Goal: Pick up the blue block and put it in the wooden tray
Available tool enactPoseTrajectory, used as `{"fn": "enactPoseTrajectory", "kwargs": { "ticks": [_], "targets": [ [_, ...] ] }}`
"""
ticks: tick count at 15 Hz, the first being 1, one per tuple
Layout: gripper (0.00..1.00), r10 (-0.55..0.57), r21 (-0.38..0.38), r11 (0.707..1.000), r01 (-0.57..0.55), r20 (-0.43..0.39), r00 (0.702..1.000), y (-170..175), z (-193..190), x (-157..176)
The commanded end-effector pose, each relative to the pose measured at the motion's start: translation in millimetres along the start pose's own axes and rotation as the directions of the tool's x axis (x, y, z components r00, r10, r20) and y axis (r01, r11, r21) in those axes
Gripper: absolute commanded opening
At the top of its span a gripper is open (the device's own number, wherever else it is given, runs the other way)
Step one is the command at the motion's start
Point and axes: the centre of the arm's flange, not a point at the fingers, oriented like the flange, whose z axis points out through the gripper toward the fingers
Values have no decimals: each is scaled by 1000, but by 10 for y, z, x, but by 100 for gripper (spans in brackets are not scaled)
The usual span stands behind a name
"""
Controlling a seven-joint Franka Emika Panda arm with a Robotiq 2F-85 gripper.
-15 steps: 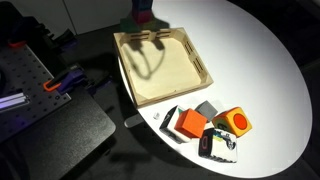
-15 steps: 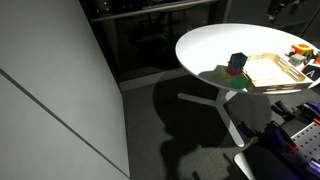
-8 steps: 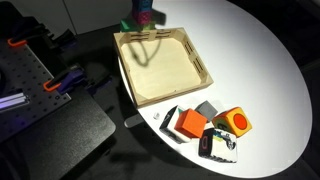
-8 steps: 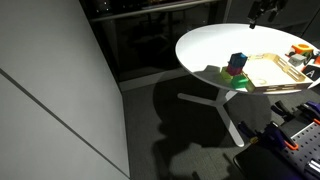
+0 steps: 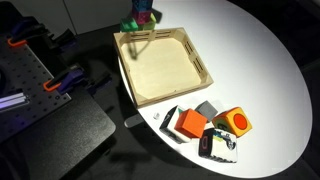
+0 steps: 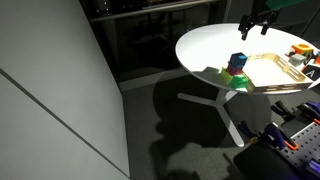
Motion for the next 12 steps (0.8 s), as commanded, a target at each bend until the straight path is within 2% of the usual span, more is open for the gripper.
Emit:
{"fn": "enactPoseTrajectory", "kwargs": {
  "ticks": [1,8,12],
  "targets": [
    [100,1,-1,1000,-1,9,1000,-11,43,0],
    [100,1,-2,1000,-1,20,1000,-21,97,3],
    [100,-22,0,1000,22,12,1000,-68,275,91]
  ]
}}
